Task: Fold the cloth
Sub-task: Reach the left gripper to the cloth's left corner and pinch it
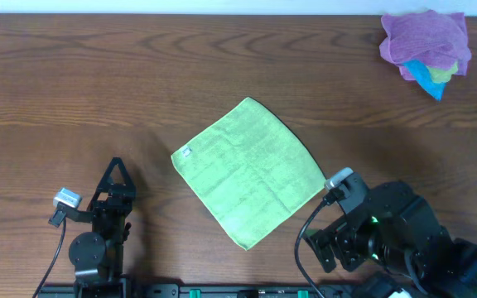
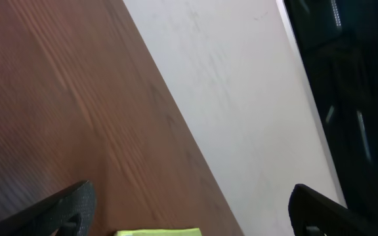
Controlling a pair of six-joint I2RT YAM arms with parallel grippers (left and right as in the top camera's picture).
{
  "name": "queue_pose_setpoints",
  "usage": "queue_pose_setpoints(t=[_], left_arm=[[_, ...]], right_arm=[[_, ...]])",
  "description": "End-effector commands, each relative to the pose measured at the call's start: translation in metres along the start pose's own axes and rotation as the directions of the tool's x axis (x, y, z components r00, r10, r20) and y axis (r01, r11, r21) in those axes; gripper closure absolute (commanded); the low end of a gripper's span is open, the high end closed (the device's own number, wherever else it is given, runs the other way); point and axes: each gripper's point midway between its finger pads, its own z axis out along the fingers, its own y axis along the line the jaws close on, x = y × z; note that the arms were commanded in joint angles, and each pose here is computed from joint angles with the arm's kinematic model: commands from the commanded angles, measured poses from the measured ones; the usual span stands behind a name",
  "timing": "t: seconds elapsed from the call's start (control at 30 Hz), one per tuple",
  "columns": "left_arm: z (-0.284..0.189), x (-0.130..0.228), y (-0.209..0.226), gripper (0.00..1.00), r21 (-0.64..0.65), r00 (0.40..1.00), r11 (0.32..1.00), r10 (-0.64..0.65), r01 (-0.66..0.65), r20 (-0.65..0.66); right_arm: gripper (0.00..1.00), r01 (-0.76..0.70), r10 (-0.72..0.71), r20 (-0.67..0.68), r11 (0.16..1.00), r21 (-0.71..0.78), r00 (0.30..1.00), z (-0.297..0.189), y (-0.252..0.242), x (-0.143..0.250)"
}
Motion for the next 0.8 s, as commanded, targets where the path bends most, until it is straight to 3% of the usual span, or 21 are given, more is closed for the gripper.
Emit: queue_pose_setpoints(t=[0.0,0.1,0.17,0.3,0.47,0.77], left_arm=[[0.0,0.011,0.013,0.04,-0.04,0.999,0.999,-0.015,0.013,-0.046],[0.0,0.01,0.013,0.09,-0.037,0.999,0.999,-0.015,0.013,-0.04],[0.0,0.019,0.004,0.03,0.007,0.996,1.0,-0.012,0.013,-0.093],[-0.007,0.048,-0.022,0.04,0.173,0.958,0.979,0.145,-0.103,-0.249],[-0.017,0.061,-0.042,0.06,0.292,0.918,0.944,0.244,-0.151,-0.314],[-0.016,0.064,-0.062,0.05,0.302,0.835,0.914,0.378,-0.27,-0.399]], right_arm=[[0.01,-0.021,0.021,-0.011,1.0,-0.006,1.0,0.002,0.001,0.002],[0.01,-0.021,0.021,-0.018,1.0,-0.005,1.0,0.002,0.0,0.004],[0.01,-0.021,0.021,-0.02,1.0,-0.005,1.0,0.002,0.0,0.005],[0.01,-0.02,0.02,-0.011,1.0,-0.005,1.0,0.002,0.0,0.003],[0.01,-0.016,0.015,0.023,0.999,0.038,1.0,0.002,-0.007,-0.005],[0.01,-0.011,0.007,0.08,0.999,0.044,0.997,0.001,-0.007,-0.019]])
